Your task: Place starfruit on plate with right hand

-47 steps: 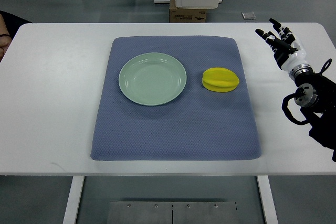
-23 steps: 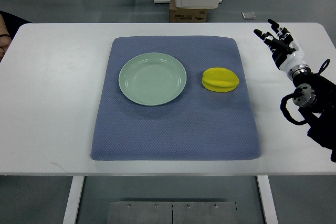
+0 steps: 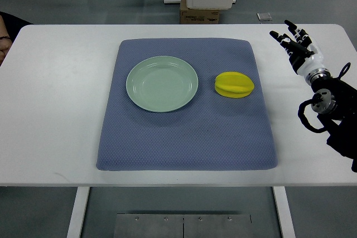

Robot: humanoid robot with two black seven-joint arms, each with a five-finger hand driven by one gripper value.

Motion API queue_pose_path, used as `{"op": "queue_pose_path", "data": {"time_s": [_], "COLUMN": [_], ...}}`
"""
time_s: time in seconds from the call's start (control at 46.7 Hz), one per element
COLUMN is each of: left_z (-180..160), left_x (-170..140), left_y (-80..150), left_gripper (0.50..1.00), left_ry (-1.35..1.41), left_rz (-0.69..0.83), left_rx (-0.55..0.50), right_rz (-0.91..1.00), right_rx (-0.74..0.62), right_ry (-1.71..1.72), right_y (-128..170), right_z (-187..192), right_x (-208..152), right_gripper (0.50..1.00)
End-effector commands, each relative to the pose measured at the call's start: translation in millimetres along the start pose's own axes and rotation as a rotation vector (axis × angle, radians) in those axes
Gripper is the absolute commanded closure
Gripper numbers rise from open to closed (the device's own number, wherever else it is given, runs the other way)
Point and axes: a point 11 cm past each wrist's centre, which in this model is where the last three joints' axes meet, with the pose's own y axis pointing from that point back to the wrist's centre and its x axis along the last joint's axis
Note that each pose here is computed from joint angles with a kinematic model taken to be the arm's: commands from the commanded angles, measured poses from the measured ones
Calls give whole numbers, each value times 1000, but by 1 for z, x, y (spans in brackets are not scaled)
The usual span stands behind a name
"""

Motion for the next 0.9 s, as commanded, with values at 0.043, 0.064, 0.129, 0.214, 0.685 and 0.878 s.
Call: {"op": "queue_pose_path", "data": {"time_s": [0.043, 0.064, 0.129, 0.214, 0.685, 0.878], "left_z": [0, 0, 0, 0, 0, 0], "left_x": [0, 0, 0, 0, 0, 0], "left_y": [0, 0, 0, 0, 0, 0], "left_gripper": [500, 500, 500, 500, 500, 500], "left_ry": [0, 0, 0, 0, 0, 0], "left_rz": [1, 1, -1, 1, 1, 1], "left_rx": [0, 0, 0, 0, 0, 0], "right_rz": [9, 10, 8, 9, -11, -19], "right_rx": [-9, -9, -13, -15, -40, -25], "right_ry": [-10, -11, -10, -10, 3, 15], "right_y": [3, 3, 3, 4, 4, 1], "right_z": [6, 6, 8, 9, 19, 9], "right_x": [3, 4, 2, 3, -6, -8], "right_gripper": [500, 500, 500, 500, 500, 500]}}
